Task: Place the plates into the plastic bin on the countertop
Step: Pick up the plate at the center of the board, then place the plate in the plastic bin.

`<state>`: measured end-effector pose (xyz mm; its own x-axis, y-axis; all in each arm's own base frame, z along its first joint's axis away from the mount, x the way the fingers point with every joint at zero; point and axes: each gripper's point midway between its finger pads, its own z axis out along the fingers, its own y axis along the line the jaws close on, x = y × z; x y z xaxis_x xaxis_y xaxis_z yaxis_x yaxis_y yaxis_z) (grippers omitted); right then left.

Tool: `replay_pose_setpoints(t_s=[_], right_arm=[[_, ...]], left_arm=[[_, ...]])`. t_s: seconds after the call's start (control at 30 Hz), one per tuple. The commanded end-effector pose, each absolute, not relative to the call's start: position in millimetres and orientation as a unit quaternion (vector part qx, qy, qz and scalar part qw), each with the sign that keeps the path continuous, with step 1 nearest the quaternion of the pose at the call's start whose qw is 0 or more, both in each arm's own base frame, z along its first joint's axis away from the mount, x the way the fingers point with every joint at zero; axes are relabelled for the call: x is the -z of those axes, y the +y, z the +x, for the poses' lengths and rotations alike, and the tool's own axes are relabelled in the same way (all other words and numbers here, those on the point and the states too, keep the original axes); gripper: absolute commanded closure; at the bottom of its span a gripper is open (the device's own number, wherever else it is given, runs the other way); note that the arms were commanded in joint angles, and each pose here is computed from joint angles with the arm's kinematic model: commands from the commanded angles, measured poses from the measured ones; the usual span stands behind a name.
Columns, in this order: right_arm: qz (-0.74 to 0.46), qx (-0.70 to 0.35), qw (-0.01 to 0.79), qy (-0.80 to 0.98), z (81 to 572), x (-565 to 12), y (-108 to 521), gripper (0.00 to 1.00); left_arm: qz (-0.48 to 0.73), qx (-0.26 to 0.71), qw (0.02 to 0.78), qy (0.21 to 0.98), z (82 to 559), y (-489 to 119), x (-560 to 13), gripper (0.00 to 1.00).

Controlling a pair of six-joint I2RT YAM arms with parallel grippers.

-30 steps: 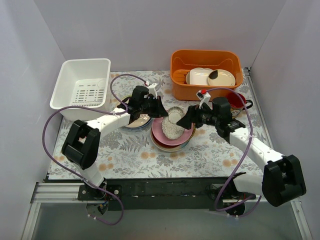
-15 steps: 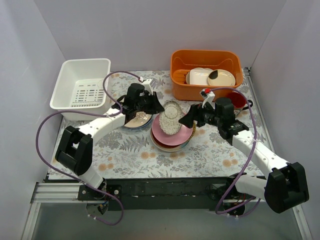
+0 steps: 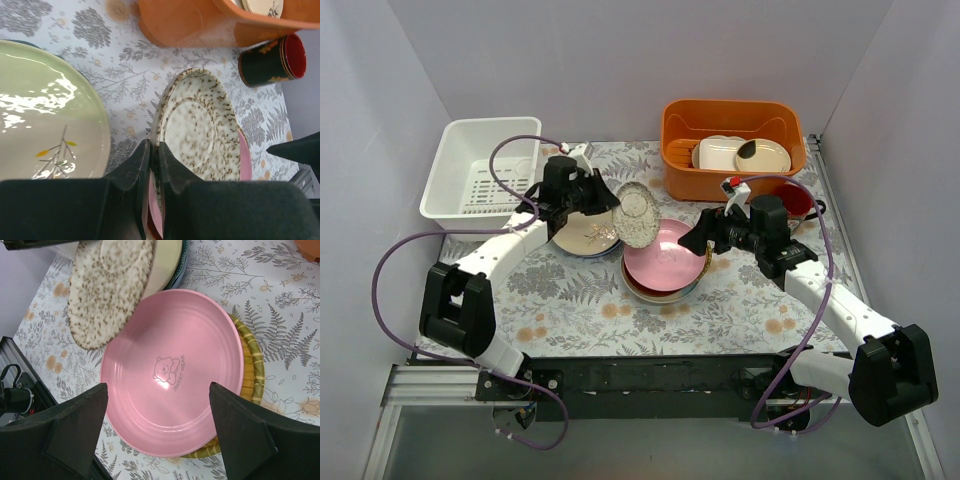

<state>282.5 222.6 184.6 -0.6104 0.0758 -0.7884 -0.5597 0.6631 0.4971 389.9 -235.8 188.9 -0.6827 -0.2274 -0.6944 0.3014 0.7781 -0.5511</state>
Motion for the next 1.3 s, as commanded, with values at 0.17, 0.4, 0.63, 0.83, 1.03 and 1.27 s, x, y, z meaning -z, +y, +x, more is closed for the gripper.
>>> replay_pose_setpoints(t_s=[0.17, 0.4, 0.63, 0.83, 1.03, 1.27], right_arm=[[-0.145, -0.369, 0.416, 0.818, 288.3, -178.0, 219.8, 0.11], [-0.144, -0.368, 0.411, 0.821, 290.5, -174.9, 220.7, 0.11], [-0.146, -0.366, 0.406, 0.824, 292.8, -172.3, 221.7, 0.11], [-0.147, -0.364, 0.403, 0.827, 293.9, -170.5, 222.0, 0.11], [-0.150, -0.360, 0.398, 0.830, 294.2, -167.1, 221.7, 0.11], [-0.152, -0.358, 0.398, 0.831, 295.9, -168.5, 221.5, 0.11]], left_arm=[[-0.035, 0.318, 0.478, 0.818, 419.7, -188.2, -258.2, 1.00], [-0.075, 0.290, 0.499, 0.813, 435.3, -159.5, -270.7, 1.00], [-0.107, 0.275, 0.511, 0.807, 446.8, -133.0, -280.7, 1.00], [-0.149, 0.264, 0.521, 0.798, 456.9, -101.4, -291.2, 1.00], [-0.198, 0.248, 0.531, 0.786, 465.4, -67.6, -298.6, 1.00], [-0.270, 0.227, 0.519, 0.778, 475.0, -18.3, -291.4, 1.00]])
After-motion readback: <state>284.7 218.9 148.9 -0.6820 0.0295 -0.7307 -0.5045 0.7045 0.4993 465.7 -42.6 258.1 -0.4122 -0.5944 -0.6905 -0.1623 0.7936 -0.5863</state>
